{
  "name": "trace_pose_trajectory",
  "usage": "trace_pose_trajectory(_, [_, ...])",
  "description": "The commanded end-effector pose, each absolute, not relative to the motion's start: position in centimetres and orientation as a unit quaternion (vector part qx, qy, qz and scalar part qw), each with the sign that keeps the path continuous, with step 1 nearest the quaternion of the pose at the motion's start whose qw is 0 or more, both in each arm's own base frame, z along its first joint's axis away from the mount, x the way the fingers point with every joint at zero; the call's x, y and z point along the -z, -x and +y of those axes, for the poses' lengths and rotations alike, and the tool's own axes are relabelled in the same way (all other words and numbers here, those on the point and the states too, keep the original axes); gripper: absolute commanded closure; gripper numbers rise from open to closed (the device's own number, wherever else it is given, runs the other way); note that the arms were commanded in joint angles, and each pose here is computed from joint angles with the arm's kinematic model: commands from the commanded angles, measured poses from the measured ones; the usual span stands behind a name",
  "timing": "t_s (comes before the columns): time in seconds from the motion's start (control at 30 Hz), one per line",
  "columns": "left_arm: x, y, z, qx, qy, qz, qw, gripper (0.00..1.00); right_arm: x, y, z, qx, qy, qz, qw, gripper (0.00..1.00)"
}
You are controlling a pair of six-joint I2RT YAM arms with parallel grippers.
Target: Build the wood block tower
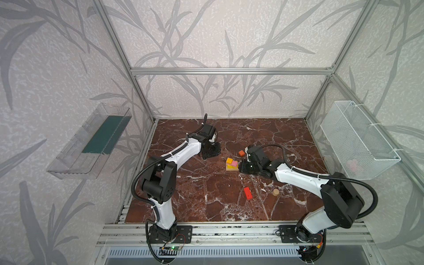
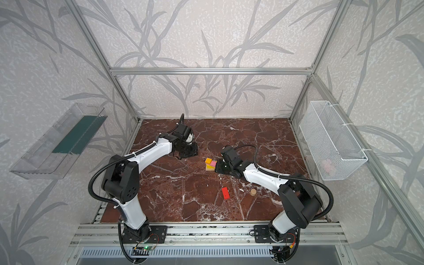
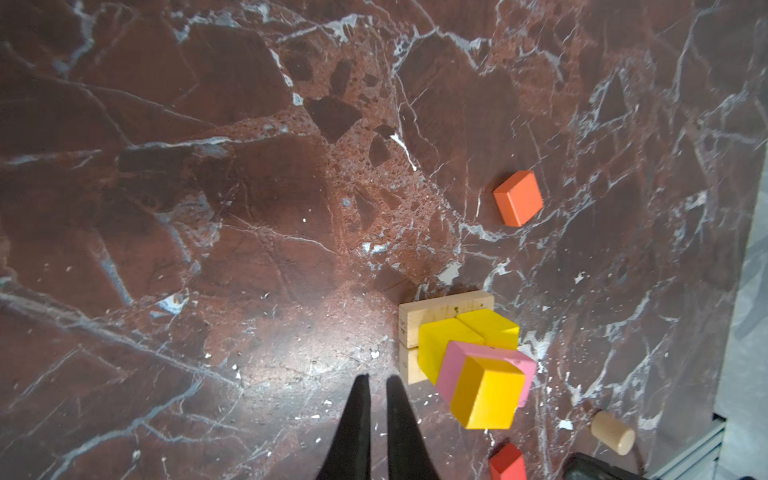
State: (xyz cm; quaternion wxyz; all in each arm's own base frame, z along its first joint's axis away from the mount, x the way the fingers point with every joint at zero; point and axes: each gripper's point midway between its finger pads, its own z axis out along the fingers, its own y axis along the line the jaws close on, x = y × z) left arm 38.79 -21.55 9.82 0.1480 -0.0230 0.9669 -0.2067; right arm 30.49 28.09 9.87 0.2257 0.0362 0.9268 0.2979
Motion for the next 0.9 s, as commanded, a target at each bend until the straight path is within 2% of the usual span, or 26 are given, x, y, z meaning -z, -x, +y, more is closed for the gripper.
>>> trace_pose_trajectory(0.0, [-9.6,-39.3,-22.0,0.221,0.024,0.964,0.148,0.96,-9.3,-30.8,29.0,-0.313,-0.042,0.922,0.225,1.0])
trace_pose_trajectory(0.2, [-8.2,-39.6,-22.6,0.229,0.026,0.964,0.13,1.0,-8.5,-30.9,29.9,-0.315,-0.041,0.924,0.214,1.0])
trace_pose_trajectory(0.87, [-7.3,-39.5,-24.3,0.26,0.025,0.959,0.111,1.0,-7.7,-31.7,30.6,-0.311,-0.045,0.925,0.212,1.0])
